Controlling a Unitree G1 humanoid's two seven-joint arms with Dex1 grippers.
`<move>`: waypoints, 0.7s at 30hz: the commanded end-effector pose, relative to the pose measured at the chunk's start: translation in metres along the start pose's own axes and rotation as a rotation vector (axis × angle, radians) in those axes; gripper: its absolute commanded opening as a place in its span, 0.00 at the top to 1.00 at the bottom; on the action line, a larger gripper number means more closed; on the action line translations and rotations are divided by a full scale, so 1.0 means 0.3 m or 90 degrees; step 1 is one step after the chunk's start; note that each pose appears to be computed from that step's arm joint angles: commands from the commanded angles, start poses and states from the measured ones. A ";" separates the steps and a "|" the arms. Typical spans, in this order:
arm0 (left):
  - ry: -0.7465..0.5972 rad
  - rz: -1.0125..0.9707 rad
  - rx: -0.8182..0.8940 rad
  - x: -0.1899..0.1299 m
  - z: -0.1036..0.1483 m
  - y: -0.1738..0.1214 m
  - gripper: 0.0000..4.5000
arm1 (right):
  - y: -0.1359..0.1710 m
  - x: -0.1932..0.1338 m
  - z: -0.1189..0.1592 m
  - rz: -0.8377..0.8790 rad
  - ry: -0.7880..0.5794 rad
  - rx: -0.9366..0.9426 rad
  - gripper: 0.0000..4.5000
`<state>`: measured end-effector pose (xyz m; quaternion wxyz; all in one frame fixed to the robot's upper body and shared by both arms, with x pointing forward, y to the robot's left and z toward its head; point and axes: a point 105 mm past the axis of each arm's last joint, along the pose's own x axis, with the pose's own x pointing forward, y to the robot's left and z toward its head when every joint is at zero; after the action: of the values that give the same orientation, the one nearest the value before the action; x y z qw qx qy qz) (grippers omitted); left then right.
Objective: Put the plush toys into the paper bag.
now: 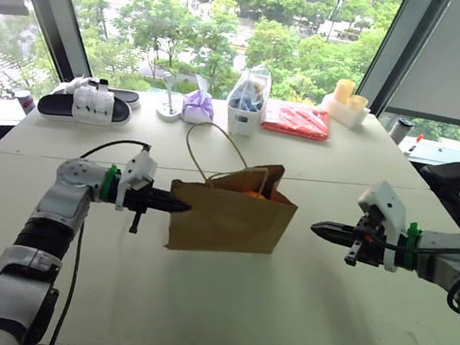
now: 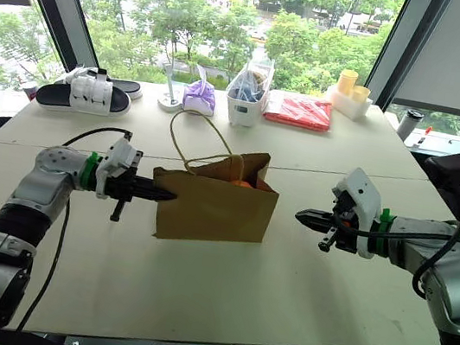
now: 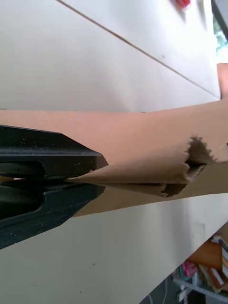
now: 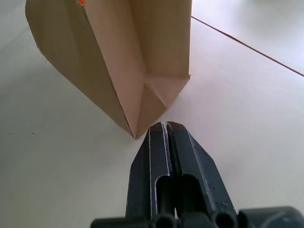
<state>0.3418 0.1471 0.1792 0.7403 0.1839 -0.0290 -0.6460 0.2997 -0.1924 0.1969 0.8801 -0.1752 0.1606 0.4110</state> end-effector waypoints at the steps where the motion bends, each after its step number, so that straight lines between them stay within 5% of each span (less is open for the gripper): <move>1: 0.011 0.012 -0.016 -0.011 -0.001 -0.004 0.99 | -0.007 -0.007 0.038 -0.005 -0.015 -0.032 1.00; 4: 0.034 0.008 -0.021 -0.013 -0.025 -0.017 0.99 | -0.006 -0.004 0.042 -0.003 -0.018 -0.032 1.00; 14: 0.062 0.025 -0.027 -0.067 -0.048 -0.027 0.01 | -0.009 -0.007 0.045 -0.003 -0.017 -0.035 1.00; 21: 0.107 0.047 -0.037 -0.179 -0.024 -0.071 0.00 | -0.015 -0.016 0.036 -0.004 -0.012 -0.034 1.00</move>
<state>0.3200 0.1923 0.1579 0.7642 0.2064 0.0678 -0.6073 0.3023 -0.1903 0.1977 0.8758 -0.1807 0.1588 0.4183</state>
